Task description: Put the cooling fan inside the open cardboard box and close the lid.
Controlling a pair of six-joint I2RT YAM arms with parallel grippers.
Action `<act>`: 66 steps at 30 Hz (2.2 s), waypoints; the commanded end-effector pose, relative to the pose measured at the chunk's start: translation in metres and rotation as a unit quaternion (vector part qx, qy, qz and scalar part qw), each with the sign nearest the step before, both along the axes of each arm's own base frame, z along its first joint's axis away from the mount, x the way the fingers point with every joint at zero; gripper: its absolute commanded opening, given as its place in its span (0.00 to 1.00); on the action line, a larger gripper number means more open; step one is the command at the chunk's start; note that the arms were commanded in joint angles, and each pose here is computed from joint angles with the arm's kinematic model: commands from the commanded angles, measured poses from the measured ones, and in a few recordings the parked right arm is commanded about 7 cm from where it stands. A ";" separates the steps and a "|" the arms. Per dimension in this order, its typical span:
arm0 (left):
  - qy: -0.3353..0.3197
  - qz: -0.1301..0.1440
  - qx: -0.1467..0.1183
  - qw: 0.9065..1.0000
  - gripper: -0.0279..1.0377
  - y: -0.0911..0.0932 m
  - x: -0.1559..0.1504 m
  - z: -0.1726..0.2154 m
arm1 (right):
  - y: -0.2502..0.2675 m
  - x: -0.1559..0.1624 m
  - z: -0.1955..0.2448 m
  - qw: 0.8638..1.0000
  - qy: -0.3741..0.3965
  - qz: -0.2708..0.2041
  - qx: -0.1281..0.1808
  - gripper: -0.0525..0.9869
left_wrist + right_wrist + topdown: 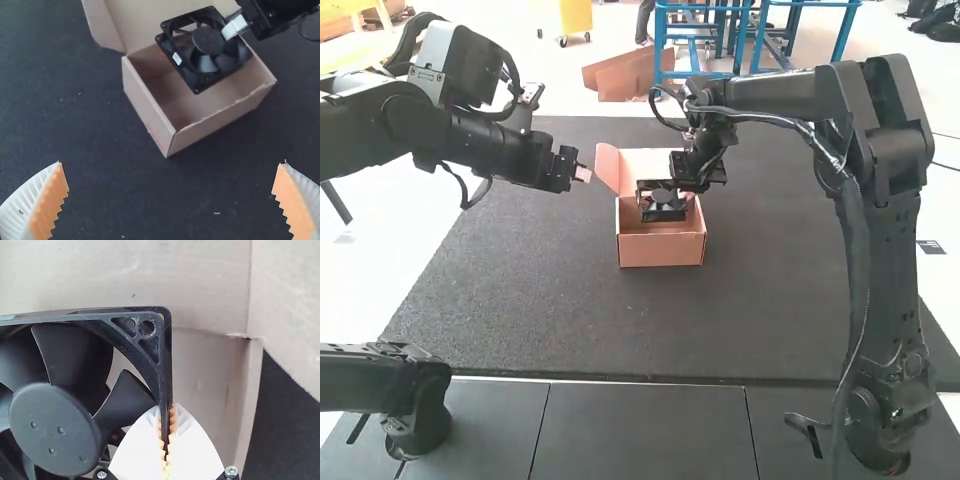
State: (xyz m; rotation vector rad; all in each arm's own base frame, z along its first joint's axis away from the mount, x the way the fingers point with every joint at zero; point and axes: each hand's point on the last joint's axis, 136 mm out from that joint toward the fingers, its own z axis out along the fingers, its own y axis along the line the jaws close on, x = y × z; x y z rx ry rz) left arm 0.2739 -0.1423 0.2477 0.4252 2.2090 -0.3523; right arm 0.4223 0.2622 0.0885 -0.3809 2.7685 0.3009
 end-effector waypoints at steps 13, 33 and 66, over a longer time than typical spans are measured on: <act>-0.008 0.001 0.002 1.000 0.93 0.003 -0.003 0.002 | -0.002 -0.029 -0.018 0.998 0.055 0.015 -0.028 0.04; -0.010 0.001 0.001 1.000 0.93 0.003 -0.003 0.004 | 0.014 -0.007 -0.021 0.999 0.047 -0.002 -0.005 0.77; 0.073 0.209 -0.013 0.975 0.93 0.048 0.123 -0.052 | -0.076 0.023 0.117 0.958 -0.278 0.071 0.017 0.92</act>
